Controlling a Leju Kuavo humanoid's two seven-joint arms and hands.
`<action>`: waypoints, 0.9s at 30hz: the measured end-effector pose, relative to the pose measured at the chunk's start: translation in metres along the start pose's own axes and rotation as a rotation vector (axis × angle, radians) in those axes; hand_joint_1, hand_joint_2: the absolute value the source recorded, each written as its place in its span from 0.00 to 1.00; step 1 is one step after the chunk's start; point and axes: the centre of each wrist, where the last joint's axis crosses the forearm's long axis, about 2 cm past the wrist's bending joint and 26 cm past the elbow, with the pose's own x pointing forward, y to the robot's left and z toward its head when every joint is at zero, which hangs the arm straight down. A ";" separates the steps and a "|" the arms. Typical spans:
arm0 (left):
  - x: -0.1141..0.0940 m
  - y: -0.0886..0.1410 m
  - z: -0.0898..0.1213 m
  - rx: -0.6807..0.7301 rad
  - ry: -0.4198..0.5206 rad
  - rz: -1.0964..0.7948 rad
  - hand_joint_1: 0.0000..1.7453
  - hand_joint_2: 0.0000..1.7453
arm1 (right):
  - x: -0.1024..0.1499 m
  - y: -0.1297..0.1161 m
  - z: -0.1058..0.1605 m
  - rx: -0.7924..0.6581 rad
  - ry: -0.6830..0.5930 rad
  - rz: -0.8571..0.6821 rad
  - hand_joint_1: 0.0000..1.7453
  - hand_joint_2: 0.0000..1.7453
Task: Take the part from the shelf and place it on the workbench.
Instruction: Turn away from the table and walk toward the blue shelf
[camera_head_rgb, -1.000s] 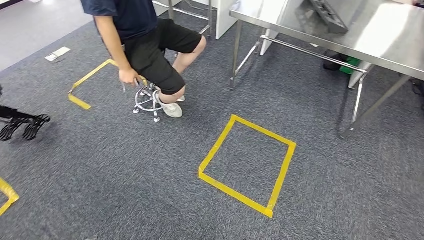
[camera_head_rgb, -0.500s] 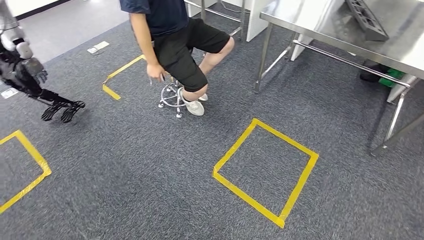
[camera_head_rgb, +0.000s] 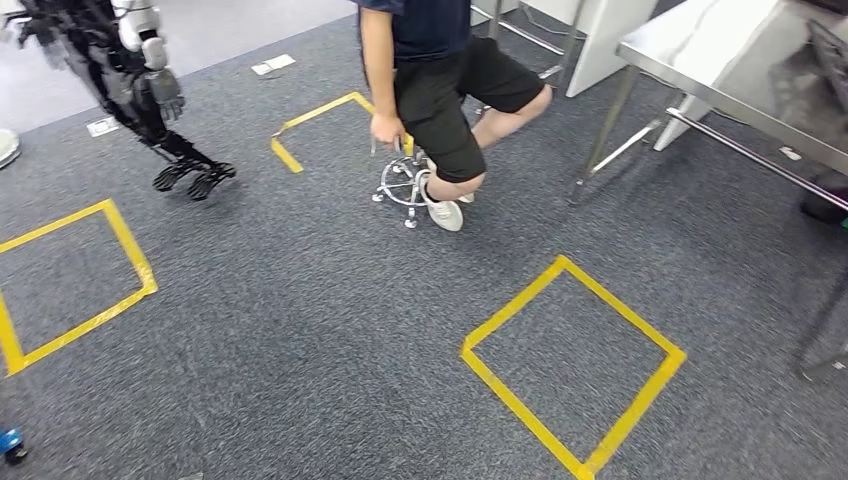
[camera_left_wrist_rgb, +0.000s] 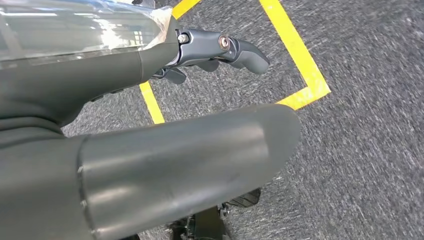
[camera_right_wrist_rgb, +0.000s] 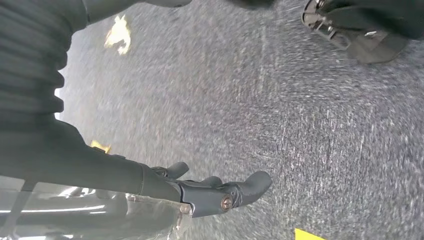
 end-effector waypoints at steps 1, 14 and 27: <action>0.000 -0.001 0.000 -0.003 0.002 -0.004 0.00 0.00 | -0.001 0.001 0.000 0.003 0.003 -0.001 0.00 1.00; 0.002 -0.005 0.001 -0.027 -0.003 -0.020 0.00 0.00 | -0.001 0.007 0.001 0.006 0.008 -0.022 0.00 1.00; 0.009 -0.005 -0.001 -0.045 -0.011 -0.035 0.00 0.00 | 0.001 0.003 0.001 -0.001 0.012 -0.054 0.00 1.00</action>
